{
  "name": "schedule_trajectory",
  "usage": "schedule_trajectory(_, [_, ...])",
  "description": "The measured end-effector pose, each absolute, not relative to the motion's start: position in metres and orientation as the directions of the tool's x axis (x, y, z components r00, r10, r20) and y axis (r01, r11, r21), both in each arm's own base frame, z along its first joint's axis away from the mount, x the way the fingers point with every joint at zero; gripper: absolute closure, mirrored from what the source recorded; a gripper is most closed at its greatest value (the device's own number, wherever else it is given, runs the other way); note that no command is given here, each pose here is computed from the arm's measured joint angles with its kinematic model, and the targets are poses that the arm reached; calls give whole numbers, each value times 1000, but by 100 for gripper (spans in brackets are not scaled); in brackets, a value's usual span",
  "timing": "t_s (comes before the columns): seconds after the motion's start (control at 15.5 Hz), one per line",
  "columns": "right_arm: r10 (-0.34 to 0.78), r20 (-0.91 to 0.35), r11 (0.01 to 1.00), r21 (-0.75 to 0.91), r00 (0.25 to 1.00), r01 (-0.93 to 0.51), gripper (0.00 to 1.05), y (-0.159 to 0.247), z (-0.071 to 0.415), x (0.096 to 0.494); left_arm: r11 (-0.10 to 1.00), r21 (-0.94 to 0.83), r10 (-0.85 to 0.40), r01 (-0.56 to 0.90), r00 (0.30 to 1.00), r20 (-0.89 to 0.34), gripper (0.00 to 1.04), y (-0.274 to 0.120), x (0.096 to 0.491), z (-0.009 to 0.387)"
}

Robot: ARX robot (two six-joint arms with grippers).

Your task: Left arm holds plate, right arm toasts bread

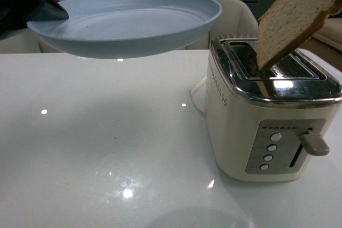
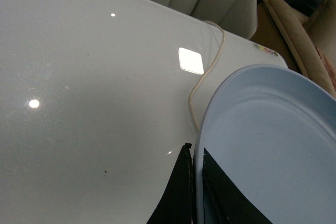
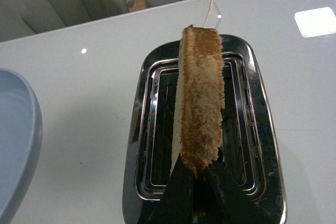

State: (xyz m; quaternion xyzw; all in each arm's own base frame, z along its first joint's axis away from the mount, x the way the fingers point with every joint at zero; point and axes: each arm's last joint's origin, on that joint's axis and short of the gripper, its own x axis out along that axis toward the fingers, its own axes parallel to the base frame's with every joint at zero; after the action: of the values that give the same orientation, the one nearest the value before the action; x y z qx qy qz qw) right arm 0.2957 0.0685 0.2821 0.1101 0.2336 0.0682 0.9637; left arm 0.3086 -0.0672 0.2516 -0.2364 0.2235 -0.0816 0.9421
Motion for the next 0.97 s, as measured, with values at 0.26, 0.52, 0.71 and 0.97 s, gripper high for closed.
schedule_trajectory(0.26, [201,-459,965,246,865,-93,102,72,275,300,875,-482,-259,48,887,-383,102,-67,309,252])
schedule_trajectory(0.52, [206,-531,965,248,822,-82,102,74,262,309,875,-482,-260,48,887,-383,102,-67,309,252])
schedule_trajectory(0.71, [213,-597,962,266,773,-60,102,80,264,331,875,-482,-260,48,887,-382,102,-67,309,252])
schedule_trajectory(0.97, [217,-652,961,273,726,-42,102,89,257,342,875,-482,-260,48,887,-382,102,-67,309,252])
